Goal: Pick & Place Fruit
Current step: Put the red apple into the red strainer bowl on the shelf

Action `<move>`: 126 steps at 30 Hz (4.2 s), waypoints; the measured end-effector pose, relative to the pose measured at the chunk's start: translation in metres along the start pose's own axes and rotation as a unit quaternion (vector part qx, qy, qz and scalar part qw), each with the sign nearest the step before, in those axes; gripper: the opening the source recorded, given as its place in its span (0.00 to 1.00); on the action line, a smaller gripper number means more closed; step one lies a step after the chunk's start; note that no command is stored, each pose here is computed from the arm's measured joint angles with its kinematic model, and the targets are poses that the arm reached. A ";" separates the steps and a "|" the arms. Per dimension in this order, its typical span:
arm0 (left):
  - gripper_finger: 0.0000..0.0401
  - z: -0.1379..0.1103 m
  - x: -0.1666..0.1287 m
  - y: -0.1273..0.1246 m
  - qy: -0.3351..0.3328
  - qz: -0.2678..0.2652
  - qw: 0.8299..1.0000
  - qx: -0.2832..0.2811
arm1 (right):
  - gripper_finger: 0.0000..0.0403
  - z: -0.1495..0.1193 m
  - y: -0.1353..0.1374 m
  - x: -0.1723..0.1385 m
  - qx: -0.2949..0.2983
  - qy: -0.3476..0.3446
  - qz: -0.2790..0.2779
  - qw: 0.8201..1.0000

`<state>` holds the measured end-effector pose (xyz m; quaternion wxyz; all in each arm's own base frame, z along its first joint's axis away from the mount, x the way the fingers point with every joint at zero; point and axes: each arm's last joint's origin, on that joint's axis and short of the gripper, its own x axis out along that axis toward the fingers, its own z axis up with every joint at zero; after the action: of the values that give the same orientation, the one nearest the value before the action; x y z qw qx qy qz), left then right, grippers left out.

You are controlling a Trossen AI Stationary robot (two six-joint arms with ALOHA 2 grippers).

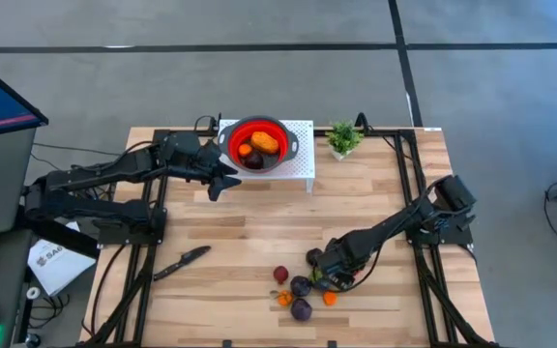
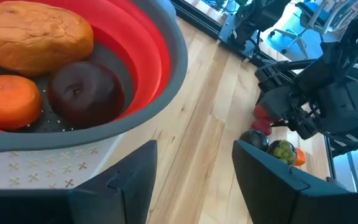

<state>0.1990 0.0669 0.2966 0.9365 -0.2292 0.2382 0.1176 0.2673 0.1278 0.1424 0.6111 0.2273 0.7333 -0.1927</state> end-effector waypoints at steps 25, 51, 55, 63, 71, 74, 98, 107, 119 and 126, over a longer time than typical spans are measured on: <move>0.58 0.007 0.003 -0.046 -0.098 -0.104 0.969 0.203 | 0.66 0.123 -0.078 -0.124 -0.135 -0.289 0.446 0.836; 0.94 0.011 0.077 -0.038 -0.104 -0.099 0.989 -0.039 | 0.66 0.136 -0.062 -0.176 -0.237 -0.591 0.146 0.757; 0.89 0.012 0.082 -0.038 -0.111 -0.102 0.988 -0.028 | 0.66 0.136 -0.062 -0.176 -0.238 -0.589 0.144 0.758; 0.73 0.012 0.083 -0.038 -0.112 -0.101 0.988 -0.027 | 0.66 0.136 -0.064 -0.175 -0.237 -0.585 0.142 0.763; 0.73 0.011 0.084 -0.037 -0.112 -0.098 0.989 -0.019 | 0.68 0.138 -0.067 -0.174 -0.230 -0.580 0.143 0.768; 0.73 0.011 0.084 -0.037 -0.112 -0.099 0.989 -0.013 | 0.74 0.136 -0.068 -0.174 -0.229 -0.570 0.145 0.776; 0.72 0.008 0.083 -0.038 -0.087 -0.126 0.988 -0.013 | 0.84 0.124 -0.069 -0.185 -0.220 -0.512 0.090 0.826; 0.65 0.008 0.084 -0.037 -0.089 -0.120 0.989 -0.014 | 0.80 0.126 -0.069 -0.183 -0.192 -0.503 0.105 0.836; 0.64 0.017 0.063 -0.041 -0.137 -0.105 0.984 0.048 | 0.80 0.121 -0.067 -0.175 -0.150 -0.466 0.112 0.864; 0.64 0.046 0.024 -0.045 -0.215 -0.061 0.973 0.057 | 0.80 0.114 -0.069 -0.155 -0.089 -0.415 0.088 0.901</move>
<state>0.2520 0.0528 0.3374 0.9826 -0.1591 0.0233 0.0931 0.3432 -0.0082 0.2752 0.8923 0.1349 0.4044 -0.1486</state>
